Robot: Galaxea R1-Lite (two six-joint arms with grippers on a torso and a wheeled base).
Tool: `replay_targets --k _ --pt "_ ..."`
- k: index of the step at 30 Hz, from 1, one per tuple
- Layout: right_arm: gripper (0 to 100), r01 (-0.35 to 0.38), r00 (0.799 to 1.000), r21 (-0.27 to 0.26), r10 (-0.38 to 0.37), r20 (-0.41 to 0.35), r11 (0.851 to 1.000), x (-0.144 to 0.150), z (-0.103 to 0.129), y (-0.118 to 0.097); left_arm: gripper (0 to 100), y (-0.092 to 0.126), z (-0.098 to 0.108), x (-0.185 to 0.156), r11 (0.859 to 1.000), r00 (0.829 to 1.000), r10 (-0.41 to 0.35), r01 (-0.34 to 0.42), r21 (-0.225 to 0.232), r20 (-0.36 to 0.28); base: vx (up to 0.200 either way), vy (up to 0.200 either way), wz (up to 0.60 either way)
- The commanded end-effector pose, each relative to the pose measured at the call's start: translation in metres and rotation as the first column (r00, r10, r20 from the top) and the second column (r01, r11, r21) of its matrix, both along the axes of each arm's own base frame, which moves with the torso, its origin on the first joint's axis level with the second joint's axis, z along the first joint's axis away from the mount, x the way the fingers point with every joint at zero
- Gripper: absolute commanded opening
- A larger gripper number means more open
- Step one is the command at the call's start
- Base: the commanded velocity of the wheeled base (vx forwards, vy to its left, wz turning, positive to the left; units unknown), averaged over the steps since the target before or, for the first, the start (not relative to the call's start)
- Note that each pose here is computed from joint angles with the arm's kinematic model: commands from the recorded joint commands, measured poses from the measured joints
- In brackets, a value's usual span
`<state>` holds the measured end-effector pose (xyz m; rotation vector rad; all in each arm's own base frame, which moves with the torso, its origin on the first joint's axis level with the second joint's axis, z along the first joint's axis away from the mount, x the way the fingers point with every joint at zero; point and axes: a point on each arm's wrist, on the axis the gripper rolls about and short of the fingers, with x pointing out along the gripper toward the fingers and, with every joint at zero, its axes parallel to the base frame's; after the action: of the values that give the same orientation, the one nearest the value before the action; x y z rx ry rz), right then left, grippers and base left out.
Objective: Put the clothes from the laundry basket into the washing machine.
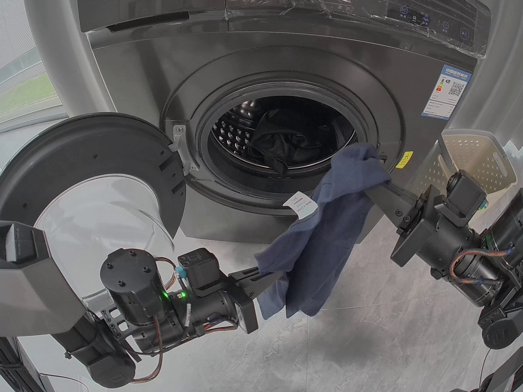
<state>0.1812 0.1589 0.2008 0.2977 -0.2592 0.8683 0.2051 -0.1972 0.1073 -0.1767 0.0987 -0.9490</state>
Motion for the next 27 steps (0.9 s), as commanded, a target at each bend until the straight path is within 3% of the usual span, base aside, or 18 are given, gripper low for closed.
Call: replay_targets --k 1,4,5,13,20,27 --pt "0 -0.023 1.000 0.003 0.023 -0.004 1.000 -0.003 0.000 0.004 0 -0.013 -0.010 0.011 1.000 1.000 -0.012 0.012 0.007 -0.010 0.000 0.000 0.00" --pt "0 -0.024 1.000 0.005 0.024 -0.006 1.000 -0.003 0.000 0.004 0 -0.020 -0.013 0.018 1.000 1.000 -0.021 0.021 0.003 -0.003 0.000 0.000 0.00" --pt "0 -0.024 1.000 0.007 0.024 -0.004 1.000 -0.003 0.001 0.004 100 -0.022 -0.014 0.020 1.000 1.000 -0.021 0.021 0.002 -0.002 0.000 0.000 0.00" --pt "0 -0.024 1.000 0.004 0.024 -0.007 1.000 -0.004 0.000 0.003 100 -0.037 -0.024 0.048 1.000 1.000 0.011 -0.011 -0.013 0.019 0.000 0.000 0.00" --pt "0 -0.025 1.000 0.009 0.025 0.003 1.000 -0.007 0.002 0.001 100 -0.029 -0.031 0.072 0.997 0.997 0.075 -0.075 -0.018 0.024 0.000 0.000 0.00" --pt "0 -0.025 1.000 0.009 0.025 0.003 1.000 -0.007 0.002 0.001 100 -0.022 -0.028 0.074 0.995 0.995 0.094 -0.093 -0.020 0.027 0.000 0.000 0.00"
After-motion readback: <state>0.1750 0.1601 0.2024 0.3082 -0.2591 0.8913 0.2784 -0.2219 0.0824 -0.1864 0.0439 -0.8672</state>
